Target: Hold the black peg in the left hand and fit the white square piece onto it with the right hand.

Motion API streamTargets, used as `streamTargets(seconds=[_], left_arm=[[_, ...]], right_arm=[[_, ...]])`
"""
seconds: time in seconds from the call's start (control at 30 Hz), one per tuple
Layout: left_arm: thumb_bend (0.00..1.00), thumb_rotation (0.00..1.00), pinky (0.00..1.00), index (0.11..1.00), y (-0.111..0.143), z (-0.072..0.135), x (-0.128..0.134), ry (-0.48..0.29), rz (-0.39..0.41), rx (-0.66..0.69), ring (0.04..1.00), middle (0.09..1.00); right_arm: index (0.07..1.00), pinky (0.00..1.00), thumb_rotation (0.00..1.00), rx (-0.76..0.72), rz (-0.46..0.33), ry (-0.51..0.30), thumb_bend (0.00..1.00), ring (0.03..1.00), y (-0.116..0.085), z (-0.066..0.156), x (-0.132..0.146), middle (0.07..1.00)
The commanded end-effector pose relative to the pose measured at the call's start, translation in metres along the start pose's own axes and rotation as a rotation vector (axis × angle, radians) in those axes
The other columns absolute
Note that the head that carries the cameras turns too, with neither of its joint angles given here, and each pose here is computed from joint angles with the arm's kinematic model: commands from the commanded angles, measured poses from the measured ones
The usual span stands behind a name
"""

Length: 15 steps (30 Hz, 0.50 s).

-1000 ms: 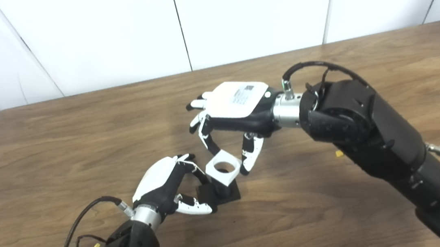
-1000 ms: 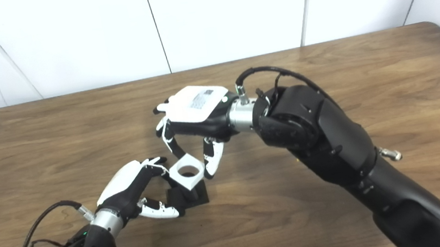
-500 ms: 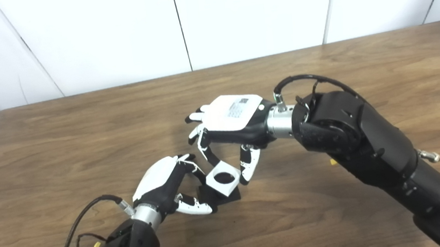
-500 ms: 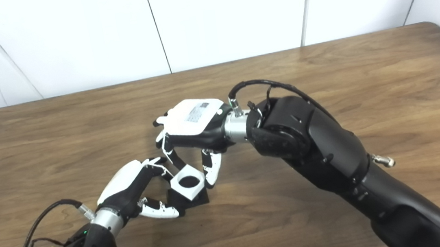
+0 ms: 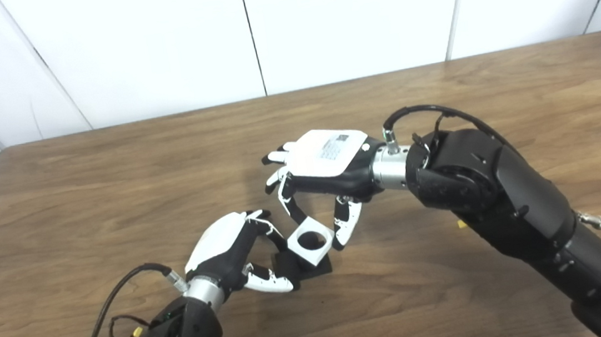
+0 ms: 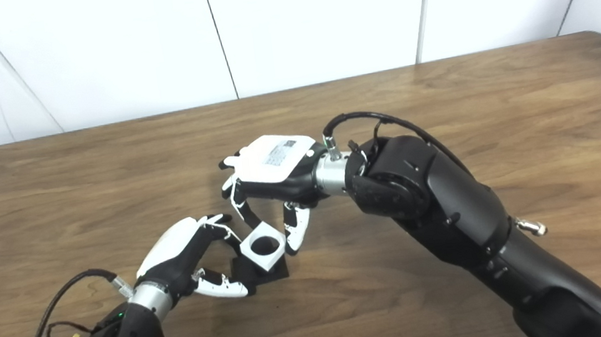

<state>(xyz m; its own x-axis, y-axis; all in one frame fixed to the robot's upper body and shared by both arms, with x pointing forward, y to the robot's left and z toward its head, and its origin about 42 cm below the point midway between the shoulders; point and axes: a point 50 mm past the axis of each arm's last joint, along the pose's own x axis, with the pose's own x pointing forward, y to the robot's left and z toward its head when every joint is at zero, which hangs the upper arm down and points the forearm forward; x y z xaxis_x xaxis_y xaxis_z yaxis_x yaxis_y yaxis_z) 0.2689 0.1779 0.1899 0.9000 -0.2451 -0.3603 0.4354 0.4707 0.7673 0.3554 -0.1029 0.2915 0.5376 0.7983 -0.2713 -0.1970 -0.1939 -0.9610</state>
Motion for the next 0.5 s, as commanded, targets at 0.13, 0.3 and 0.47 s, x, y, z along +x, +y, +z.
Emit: streamTargets(seconds=[0.13, 0.3, 0.47], left_arm=[[0.50, 0.08, 1.00, 0.490, 0.0001, 0.0036, -0.0018, -0.008, -0.015, -0.009, 1.000, 0.950], [0.50, 0.08, 1.00, 0.490, 0.0000, 0.0059, -0.0006, -0.012, -0.016, -0.015, 1.000, 0.952], [0.50, 0.08, 1.00, 0.490, -0.0004, 0.0069, 0.0016, -0.006, -0.016, -0.015, 1.000, 0.953]], right_arm=[[0.489, 1.00, 0.14, -0.018, -0.059, -0.007, 0.53, 1.000, -0.0126, -0.0017, 0.0037, 0.863], [0.490, 1.00, 0.14, -0.018, -0.055, -0.003, 0.53, 0.999, -0.0118, -0.0043, 0.0049, 0.863], [0.490, 0.99, 0.14, -0.013, -0.047, 0.000, 0.53, 1.000, -0.0095, -0.0061, 0.0068, 0.864]])
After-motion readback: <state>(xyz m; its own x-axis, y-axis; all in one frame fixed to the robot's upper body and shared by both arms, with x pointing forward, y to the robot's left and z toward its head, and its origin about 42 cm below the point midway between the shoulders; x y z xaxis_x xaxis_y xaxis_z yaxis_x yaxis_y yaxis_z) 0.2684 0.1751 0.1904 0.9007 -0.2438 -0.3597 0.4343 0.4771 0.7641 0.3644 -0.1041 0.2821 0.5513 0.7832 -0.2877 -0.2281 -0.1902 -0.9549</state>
